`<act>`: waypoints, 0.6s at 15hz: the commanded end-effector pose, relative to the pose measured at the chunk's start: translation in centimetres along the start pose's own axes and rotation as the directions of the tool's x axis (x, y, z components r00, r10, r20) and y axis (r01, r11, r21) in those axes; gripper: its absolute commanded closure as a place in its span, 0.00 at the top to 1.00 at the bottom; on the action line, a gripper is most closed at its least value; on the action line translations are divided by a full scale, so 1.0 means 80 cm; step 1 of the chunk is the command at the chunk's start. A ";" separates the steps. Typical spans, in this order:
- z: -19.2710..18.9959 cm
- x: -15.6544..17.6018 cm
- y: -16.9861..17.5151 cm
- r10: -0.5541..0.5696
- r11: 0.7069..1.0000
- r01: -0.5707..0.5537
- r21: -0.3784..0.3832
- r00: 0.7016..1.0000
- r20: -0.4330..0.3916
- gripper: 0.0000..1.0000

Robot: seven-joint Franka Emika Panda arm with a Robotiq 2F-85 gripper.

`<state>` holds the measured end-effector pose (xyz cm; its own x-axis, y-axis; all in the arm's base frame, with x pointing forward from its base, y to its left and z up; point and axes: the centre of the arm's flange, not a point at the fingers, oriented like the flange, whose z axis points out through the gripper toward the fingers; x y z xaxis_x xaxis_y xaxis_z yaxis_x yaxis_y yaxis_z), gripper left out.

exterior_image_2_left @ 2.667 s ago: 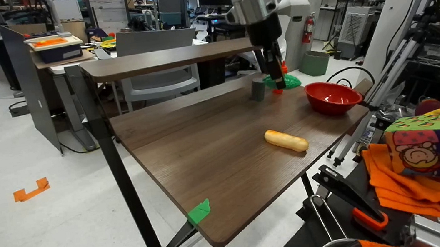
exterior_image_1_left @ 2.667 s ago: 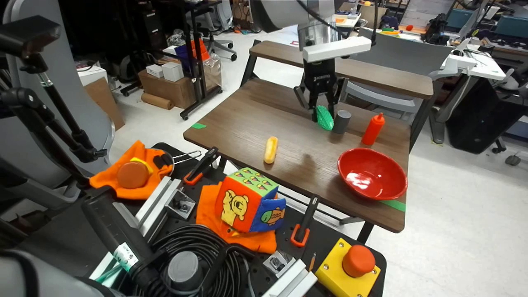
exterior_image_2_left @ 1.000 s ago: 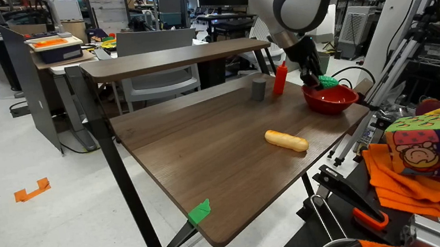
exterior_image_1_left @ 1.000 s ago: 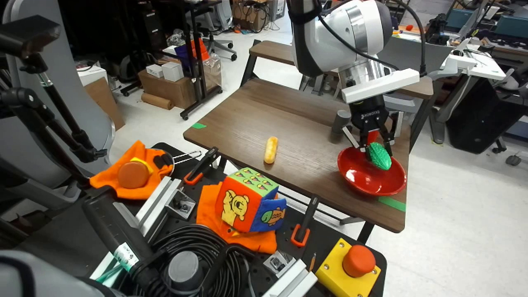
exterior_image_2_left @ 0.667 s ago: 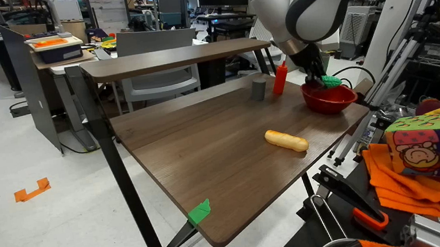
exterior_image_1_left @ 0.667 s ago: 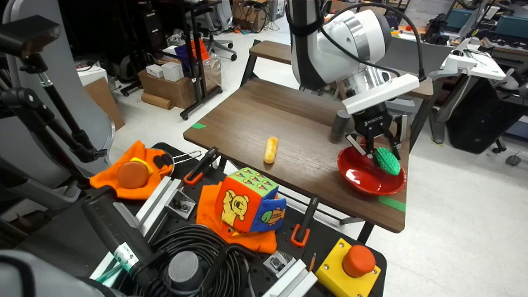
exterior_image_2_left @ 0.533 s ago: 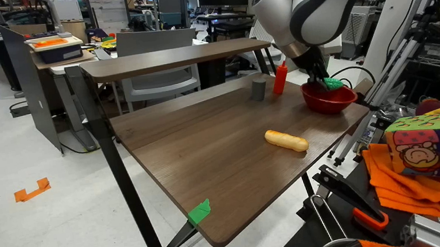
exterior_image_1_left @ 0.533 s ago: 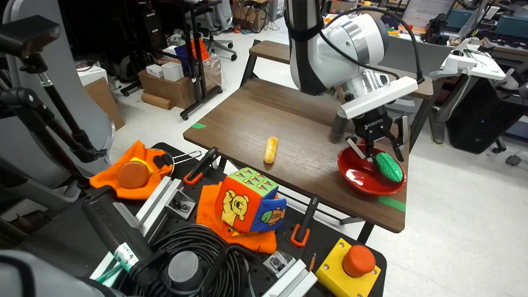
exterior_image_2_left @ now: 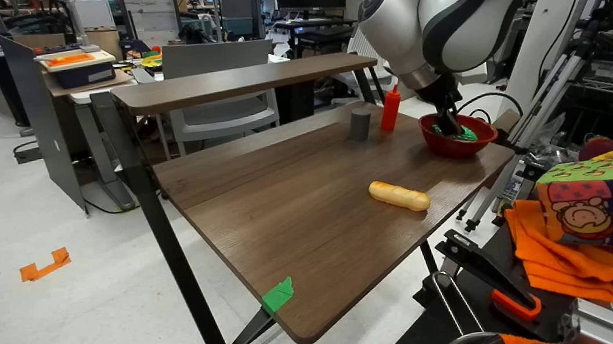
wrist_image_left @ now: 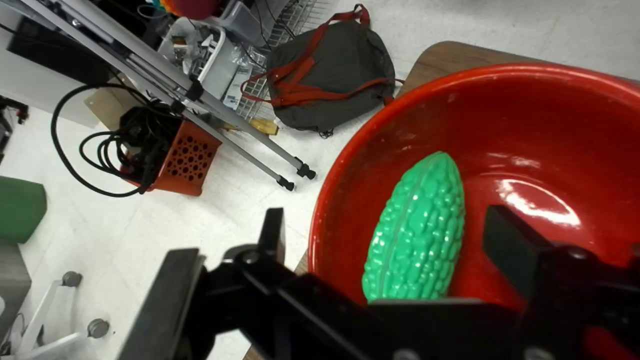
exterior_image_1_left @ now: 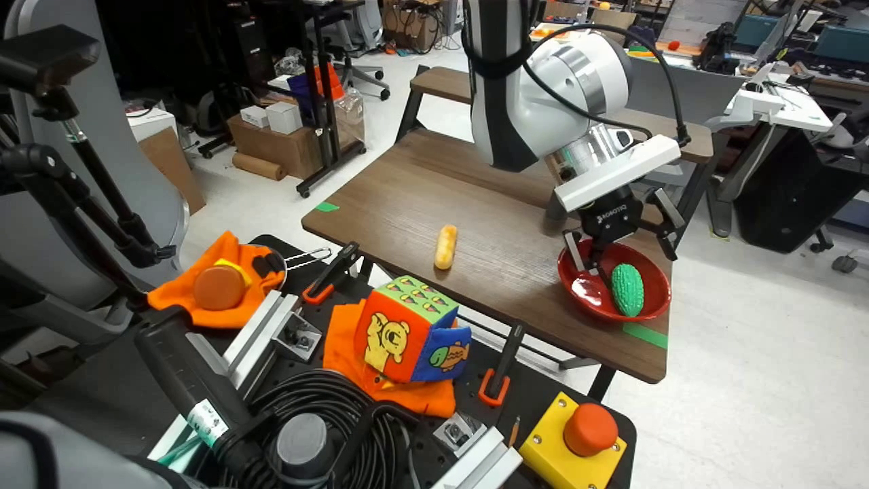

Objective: Put the green object in the red bowl

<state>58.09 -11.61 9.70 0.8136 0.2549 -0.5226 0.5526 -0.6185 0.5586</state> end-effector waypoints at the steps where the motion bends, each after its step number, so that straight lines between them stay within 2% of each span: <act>1: -0.030 -0.060 0.013 0.012 0.998 -0.003 0.068 0.992 -0.127 1.00; 4: -0.057 -0.101 0.031 0.047 0.987 -0.006 0.163 0.968 -0.246 1.00; 5: -0.061 -0.128 0.045 0.063 0.980 -0.007 0.198 0.959 -0.276 1.00; 7: -0.074 -0.158 0.065 0.094 0.960 -0.002 0.280 0.945 -0.314 1.00; 9: -0.074 -0.184 0.090 0.121 0.922 0.005 0.388 0.947 -0.298 1.00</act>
<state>53.42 -13.72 20.76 0.8844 0.3850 -0.2637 0.4630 -0.7950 0.3920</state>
